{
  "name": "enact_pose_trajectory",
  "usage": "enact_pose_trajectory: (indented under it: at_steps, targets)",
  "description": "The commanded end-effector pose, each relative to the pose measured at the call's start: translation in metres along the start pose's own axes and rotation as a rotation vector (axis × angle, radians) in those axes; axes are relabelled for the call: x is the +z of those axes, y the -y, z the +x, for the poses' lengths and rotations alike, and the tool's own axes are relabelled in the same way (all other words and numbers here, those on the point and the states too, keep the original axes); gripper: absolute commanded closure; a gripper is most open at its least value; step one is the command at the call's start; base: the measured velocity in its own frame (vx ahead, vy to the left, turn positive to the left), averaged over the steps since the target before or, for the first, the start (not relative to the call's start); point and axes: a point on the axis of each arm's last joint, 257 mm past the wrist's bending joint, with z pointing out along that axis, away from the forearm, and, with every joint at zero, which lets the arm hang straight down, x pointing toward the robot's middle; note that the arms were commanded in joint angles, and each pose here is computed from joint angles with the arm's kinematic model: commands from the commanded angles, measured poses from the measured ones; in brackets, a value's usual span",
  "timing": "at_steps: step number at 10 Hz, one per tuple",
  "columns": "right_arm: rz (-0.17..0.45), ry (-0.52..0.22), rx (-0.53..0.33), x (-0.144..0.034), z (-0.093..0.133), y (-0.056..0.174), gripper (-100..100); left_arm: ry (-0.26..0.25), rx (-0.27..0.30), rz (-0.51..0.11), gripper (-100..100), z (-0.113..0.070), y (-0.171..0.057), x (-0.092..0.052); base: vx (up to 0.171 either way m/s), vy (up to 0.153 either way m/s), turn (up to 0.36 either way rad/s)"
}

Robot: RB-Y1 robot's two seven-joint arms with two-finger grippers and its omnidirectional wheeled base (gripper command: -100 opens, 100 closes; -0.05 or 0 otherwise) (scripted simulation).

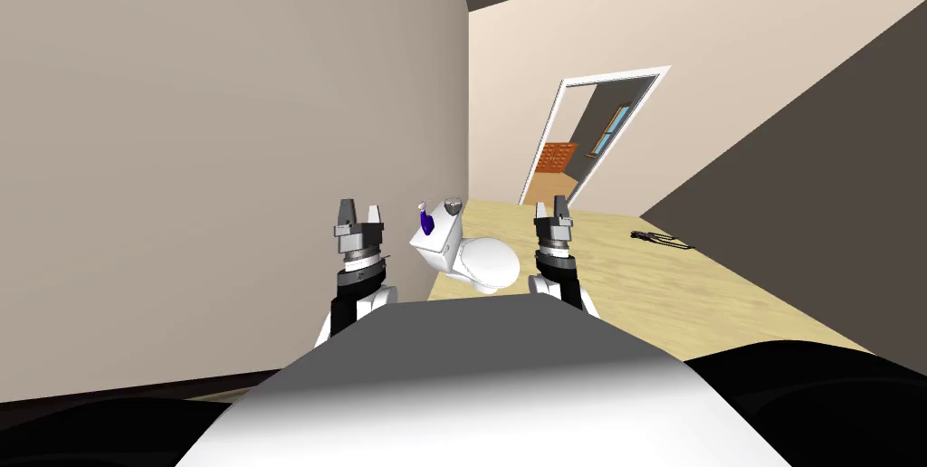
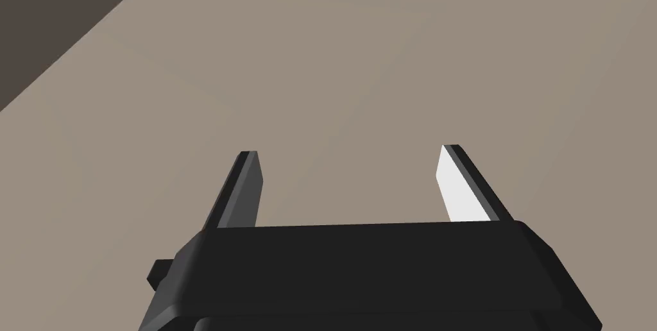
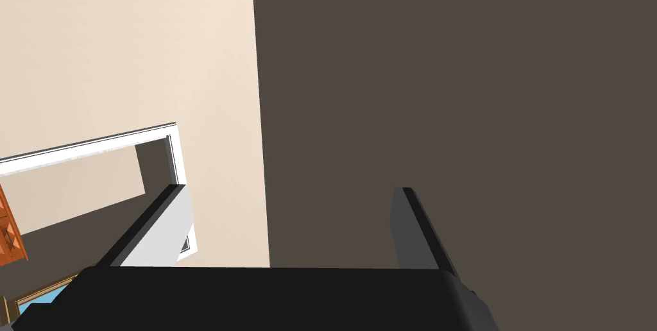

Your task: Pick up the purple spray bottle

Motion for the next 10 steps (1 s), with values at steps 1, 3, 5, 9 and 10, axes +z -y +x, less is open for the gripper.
enact_pose_trajectory:
  at_steps: [1, 3, 5, 9, 10]
  targets:
    - [0.0, 0.0, 0.0, 0.0, 0.0, 0.0, 0, -0.038, 0.019, -0.014, -100, 0.005, -0.006, -0.001, -0.015, -0.002, -0.02]
    - [0.0, 0.0, 0.0, 0.0, 0.0, 0.0, 0, -0.097, 0.055, -0.046, -100, 0.012, -0.019, -0.005, -0.035, 0.001, -0.026]
    - [0.0, 0.0, 0.0, 0.0, 0.0, 0.0, 0, -0.157, 0.102, -0.09, -100, 0.017, -0.038, -0.011, -0.052, 0.004, -0.041]
    - [0.0, 0.0, 0.0, 0.0, 0.0, 0.0, 0, -0.271, 0.217, -0.197, -100, 0.021, -0.085, -0.028, -0.063, -0.01, -0.05]
    - [0.0, 0.0, 0.0, 0.0, 0.0, 0.0, 0, -0.298, 0.249, -0.224, -100, 0.021, -0.097, -0.033, -0.06, -0.001, -0.053]
